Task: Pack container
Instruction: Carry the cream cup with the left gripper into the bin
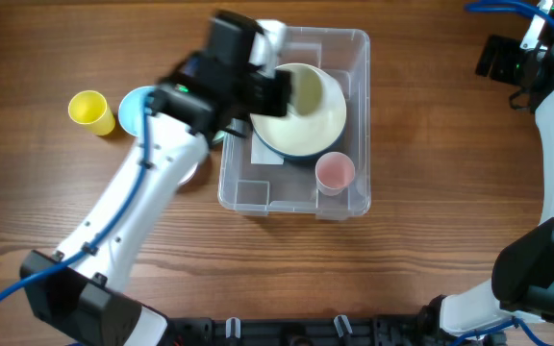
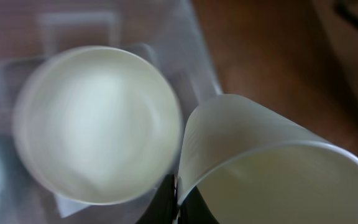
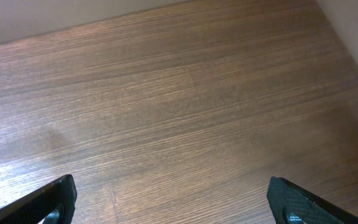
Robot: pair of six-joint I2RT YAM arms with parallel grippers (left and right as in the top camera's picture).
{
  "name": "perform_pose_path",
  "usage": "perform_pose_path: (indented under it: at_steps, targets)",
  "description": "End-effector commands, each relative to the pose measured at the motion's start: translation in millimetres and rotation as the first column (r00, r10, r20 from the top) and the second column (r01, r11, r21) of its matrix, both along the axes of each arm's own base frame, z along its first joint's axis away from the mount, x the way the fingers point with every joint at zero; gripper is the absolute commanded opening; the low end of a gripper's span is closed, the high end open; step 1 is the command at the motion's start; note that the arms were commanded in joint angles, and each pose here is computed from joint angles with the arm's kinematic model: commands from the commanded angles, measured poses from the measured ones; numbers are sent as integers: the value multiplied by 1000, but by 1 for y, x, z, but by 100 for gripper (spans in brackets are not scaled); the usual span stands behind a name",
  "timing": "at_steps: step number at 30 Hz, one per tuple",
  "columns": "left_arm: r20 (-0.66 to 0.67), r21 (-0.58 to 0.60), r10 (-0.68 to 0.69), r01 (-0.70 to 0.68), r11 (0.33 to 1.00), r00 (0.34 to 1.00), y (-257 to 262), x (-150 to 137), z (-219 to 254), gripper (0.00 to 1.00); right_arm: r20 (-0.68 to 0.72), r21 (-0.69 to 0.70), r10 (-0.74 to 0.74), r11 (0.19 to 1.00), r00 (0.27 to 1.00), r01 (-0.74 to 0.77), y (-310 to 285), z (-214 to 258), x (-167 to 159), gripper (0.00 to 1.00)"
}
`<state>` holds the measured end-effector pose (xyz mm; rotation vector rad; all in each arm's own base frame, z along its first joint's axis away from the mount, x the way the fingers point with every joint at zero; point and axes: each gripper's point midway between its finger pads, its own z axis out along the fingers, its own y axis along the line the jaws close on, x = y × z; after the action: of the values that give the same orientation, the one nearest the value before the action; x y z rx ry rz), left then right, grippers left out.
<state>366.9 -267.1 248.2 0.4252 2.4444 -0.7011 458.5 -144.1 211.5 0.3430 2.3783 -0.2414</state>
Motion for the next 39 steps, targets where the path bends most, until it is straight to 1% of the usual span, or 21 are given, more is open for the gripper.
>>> perform_pose_path:
  at_steps: [1, 4, 6, 10, 15, 24, 31, 33, 36, 39]
  targets:
    - [7, 102, -139, 137, 985, 990, -30, -27, -18, 4, -9, 2, 10, 1000, 1000, -10, 3, -5, 0, 100]
    - [-46, 133, -197, 201, 970, 979, -48, -48, -36, 4, -9, 2, 10, 1000, 1000, -10, 3, -5, 0, 100]
    - [-52, 155, -206, 212, 965, 977, -53, -53, -42, 4, -9, 3, 9, 1000, 1000, -9, 3, -5, 0, 100]
    - [-36, 198, -186, 190, 962, 982, -50, -50, -46, 4, -9, 2, 10, 1000, 1000, -10, 3, -5, 0, 100]
    - [-78, 266, -158, 173, 948, 984, -38, -52, -62, 4, -9, 2, 10, 1000, 1000, -10, 3, -5, 0, 100]
    - [-130, 299, -154, 187, 936, 979, -36, -54, -82, 4, -9, 2, 10, 1000, 1000, -10, 3, -5, 0, 100]
    - [-130, 323, -140, 175, 930, 982, -32, -52, -84, 4, -9, 2, 9, 1000, 1000, -9, 3, -5, 0, 100]
    - [-130, 323, -140, 175, 930, 982, -32, -52, -84, 11, -9, 2, 10, 1000, 1000, -10, 3, -5, 0, 100]
    - [-130, 323, -140, 175, 930, 982, -32, -52, -84, 16, -10, 2, 9, 1000, 1000, -9, 3, -5, 0, 100]
    - [-130, 323, -140, 175, 930, 982, -32, -52, -84, 25, -10, 3, 10, 1000, 1000, -10, 4, -5, 0, 100]
